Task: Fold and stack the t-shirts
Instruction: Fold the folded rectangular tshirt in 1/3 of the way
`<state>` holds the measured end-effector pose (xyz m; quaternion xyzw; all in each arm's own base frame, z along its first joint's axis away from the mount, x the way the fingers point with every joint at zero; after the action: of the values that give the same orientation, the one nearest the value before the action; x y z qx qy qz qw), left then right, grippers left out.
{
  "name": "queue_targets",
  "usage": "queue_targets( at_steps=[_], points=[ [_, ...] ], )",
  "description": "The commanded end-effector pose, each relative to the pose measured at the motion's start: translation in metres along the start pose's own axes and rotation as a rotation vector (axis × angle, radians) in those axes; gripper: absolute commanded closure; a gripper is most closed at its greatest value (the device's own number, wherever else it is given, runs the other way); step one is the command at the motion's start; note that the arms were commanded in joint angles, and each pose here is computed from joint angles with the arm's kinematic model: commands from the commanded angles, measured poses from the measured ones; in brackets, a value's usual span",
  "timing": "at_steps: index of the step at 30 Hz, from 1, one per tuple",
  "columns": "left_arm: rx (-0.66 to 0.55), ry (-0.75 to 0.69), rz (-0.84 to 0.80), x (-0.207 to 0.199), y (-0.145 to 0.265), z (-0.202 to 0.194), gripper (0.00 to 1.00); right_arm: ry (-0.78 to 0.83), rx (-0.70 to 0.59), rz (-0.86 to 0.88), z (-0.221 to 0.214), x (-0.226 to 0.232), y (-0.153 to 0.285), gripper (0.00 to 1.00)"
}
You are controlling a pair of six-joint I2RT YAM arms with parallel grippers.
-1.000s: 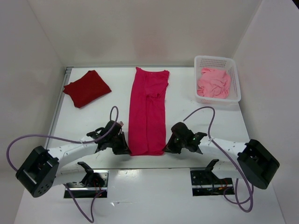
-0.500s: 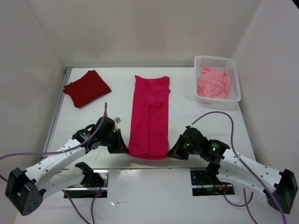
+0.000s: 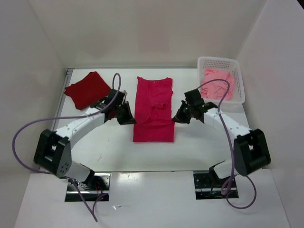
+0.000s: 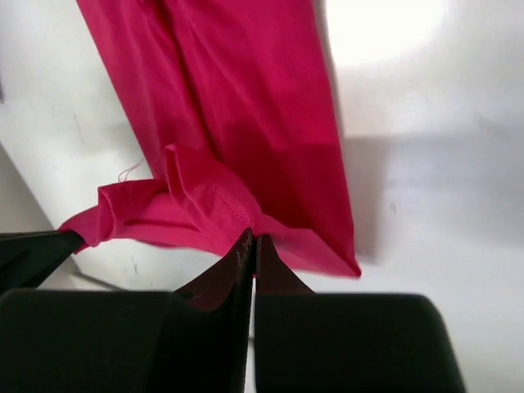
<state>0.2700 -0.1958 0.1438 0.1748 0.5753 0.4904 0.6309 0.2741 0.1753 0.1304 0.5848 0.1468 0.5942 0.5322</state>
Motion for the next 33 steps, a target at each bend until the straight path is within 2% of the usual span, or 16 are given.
queue_targets(
  at_steps=[1, 5, 14, 16, 19, 20, 22, 23, 24, 25, 27, 28, 29, 30, 31, 33],
  points=[
    [-0.124, -0.074, -0.008, -0.014, -0.010, 0.052, 1.00, 0.089, -0.083, 0.029, 0.042, 0.013, -0.018, 1.00],
    [-0.140, -0.074, 0.041, -0.004, -0.031, 0.080, 1.00, 0.098, -0.101, 0.022, 0.065, 0.021, -0.038, 1.00],
    [-0.129, -0.090, 0.075, 0.010, -0.076, 0.107, 0.99, 0.091, -0.127, 0.004, 0.106, 0.018, -0.080, 1.00],
    [-0.138, -0.084, 0.074, 0.014, -0.087, 0.114, 0.94, 0.085, -0.108, -0.013, 0.108, 0.015, -0.096, 1.00],
    [-0.189, -0.091, 0.042, 0.009, -0.086, 0.127, 0.76, 0.081, -0.101, -0.033, 0.110, 0.011, -0.107, 1.00],
    [-0.183, -0.091, 0.035, 0.008, -0.086, 0.126, 0.71, 0.081, -0.101, -0.033, 0.111, 0.011, -0.107, 0.96],
    [-0.251, -0.075, -0.004, -0.002, -0.069, 0.144, 0.62, 0.076, -0.117, -0.018, 0.114, 0.016, -0.103, 0.87],
    [-0.264, -0.079, -0.015, -0.006, -0.063, 0.146, 0.57, 0.079, -0.127, -0.009, 0.116, 0.019, -0.098, 0.81],
    [-0.294, -0.084, -0.044, -0.014, -0.047, 0.151, 0.54, 0.080, -0.131, -0.006, 0.116, 0.022, -0.092, 0.69],
    [-0.313, -0.090, -0.058, -0.019, -0.038, 0.153, 0.47, 0.087, -0.155, 0.016, 0.119, 0.031, -0.077, 0.64],
    [-0.320, -0.100, -0.092, -0.025, -0.021, 0.146, 0.47, 0.090, -0.177, 0.021, 0.120, 0.035, -0.061, 0.58],
    [-0.298, -0.068, -0.112, -0.025, -0.018, 0.137, 0.48, 0.088, -0.185, 0.008, 0.118, 0.032, -0.055, 0.58],
    [-0.275, -0.056, -0.148, -0.029, -0.018, 0.125, 0.55, 0.105, -0.214, 0.029, 0.118, 0.043, -0.043, 0.58],
    [-0.240, -0.046, -0.171, -0.026, -0.022, 0.104, 0.58, 0.110, -0.200, 0.024, 0.111, 0.042, -0.041, 0.58],
    [-0.181, -0.067, -0.198, -0.037, -0.030, 0.077, 0.61, 0.133, -0.167, 0.039, 0.097, 0.048, -0.045, 0.69],
    [-0.121, -0.052, -0.220, -0.043, -0.043, 0.047, 0.66, 0.166, -0.106, 0.074, 0.077, 0.060, -0.055, 0.86]
  ],
)
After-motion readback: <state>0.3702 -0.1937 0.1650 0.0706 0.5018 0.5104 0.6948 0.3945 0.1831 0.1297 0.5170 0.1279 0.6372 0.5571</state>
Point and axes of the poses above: each gripper's point midway between its finger pads, its own y axis back along the fingers, its own x axis along the line the jaws close on, z = x × y, the point moved 3 cm from there along y, back along the fingers, and after that the axes turned 2 degrees about y, right-handed, at the moved point
